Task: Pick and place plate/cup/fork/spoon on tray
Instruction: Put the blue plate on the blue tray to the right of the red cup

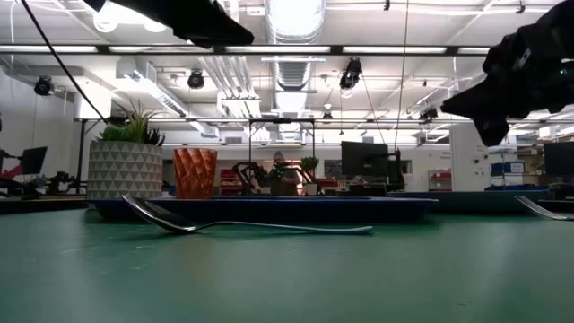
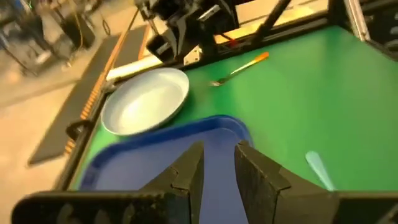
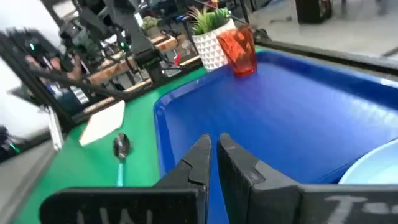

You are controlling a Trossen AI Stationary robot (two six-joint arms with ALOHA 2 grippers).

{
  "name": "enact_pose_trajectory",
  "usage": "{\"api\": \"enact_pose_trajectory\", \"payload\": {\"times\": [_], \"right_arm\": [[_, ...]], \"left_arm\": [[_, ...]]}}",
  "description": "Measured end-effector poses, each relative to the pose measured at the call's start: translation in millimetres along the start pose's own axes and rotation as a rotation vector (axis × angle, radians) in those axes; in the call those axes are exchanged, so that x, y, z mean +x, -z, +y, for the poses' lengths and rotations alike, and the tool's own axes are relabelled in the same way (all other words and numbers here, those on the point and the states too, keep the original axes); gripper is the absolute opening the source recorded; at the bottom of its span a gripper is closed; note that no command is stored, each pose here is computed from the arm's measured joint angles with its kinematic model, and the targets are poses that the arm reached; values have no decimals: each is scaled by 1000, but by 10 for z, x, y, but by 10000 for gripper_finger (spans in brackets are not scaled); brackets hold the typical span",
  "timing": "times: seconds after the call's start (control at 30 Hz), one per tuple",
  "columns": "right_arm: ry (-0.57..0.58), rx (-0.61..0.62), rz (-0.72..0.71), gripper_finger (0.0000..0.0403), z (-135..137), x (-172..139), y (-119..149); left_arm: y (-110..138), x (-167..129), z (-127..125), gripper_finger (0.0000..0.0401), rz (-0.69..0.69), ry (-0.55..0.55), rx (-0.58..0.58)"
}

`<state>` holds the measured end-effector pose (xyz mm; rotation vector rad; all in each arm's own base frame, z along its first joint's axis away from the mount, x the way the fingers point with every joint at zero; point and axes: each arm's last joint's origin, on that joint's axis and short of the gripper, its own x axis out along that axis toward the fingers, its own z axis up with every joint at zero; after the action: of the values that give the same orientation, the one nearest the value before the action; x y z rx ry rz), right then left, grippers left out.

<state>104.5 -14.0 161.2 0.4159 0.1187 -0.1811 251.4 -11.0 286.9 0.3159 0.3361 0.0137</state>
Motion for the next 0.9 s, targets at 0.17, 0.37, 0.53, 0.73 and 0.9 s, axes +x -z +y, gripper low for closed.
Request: {"api": "enact_pose_trajectory", "payload": {"times": [0.17, 0.37, 0.53, 0.73, 0.9], "right_arm": [[-57, 102, -73, 18, 58, 1, -72], [-10, 127, -178, 18, 93, 21, -142], [5, 131, -217, 18, 136, 80, -167], [71, 152, -204, 18, 127, 196, -133], [139, 231, -189, 18, 130, 287, -150]], "left_arm": [[4, -68, 23, 70, -32, -22, 70], [-29, -103, 36, 70, -55, -28, 38], [-3, -183, 41, 70, -14, -24, 27], [23, -324, 71, 70, 41, -79, 9], [68, -424, 81, 70, 31, -125, 11]]}}
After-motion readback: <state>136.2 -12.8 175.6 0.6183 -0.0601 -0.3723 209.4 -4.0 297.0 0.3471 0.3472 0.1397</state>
